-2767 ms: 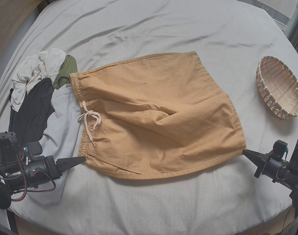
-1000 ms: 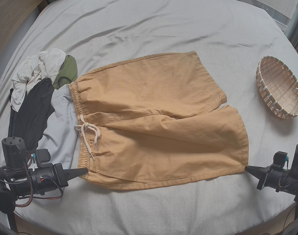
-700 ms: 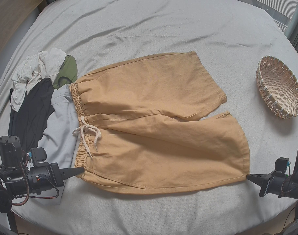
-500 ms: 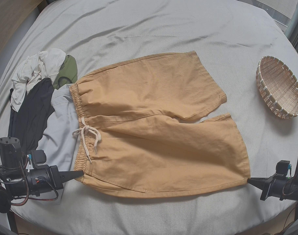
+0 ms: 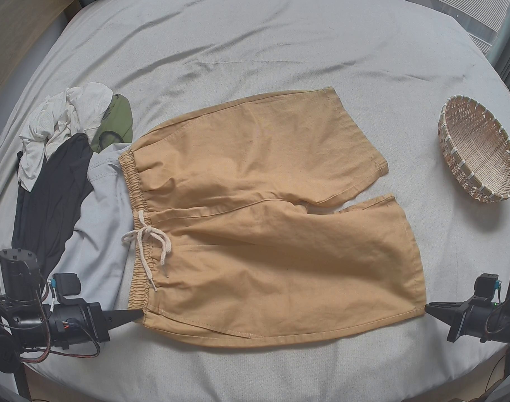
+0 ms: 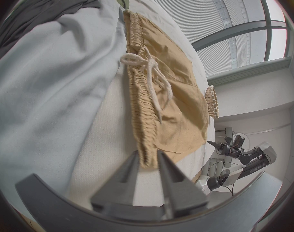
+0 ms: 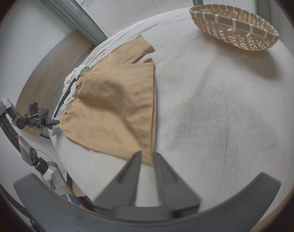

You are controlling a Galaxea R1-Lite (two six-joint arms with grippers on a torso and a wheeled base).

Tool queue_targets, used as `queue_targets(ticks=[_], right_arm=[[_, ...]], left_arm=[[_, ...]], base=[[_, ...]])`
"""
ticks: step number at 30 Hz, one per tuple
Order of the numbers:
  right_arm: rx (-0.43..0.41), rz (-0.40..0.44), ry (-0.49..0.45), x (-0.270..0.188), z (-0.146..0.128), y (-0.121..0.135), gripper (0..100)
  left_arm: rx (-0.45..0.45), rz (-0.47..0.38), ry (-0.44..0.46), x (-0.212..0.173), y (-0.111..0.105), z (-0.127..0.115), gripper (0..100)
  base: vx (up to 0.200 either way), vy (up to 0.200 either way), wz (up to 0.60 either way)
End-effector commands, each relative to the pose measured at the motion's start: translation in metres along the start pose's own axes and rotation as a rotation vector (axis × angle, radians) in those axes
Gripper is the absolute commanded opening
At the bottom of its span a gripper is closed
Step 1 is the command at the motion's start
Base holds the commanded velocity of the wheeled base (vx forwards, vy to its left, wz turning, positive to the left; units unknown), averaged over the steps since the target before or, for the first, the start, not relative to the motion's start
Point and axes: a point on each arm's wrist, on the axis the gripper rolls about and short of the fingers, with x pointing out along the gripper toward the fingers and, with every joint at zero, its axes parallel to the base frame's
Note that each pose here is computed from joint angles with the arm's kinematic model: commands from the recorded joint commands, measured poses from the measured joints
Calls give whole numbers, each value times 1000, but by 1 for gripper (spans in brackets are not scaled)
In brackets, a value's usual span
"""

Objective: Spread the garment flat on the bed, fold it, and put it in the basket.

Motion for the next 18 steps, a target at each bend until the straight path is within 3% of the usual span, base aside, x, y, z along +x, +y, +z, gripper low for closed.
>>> queue_targets(ticks=[1,3,9,11,13,18], right_arm=[[-6,4,-37,1,9,0,100],[-13,6,-72,2,18,0,100],[-22,-15,-302,8,93,-7,100],[-20,-13,-303,8,94,-7,100],[21,31,-316,28,116,-7,100],[45,43,-276,53,123,-13,100]], left_arm=[[11,-4,-1,-1,0,-2,100],[15,-3,-7,-1,0,-1,100],[55,-20,-119,-8,-6,13,100],[56,-21,-120,-8,-6,13,100],[76,-31,-149,-9,-7,16,100],[74,-31,-144,-10,-6,12,100]], base=[[0,0,0],[0,0,0],[0,0,0],[0,0,0],[0,0,0],[0,0,0]])
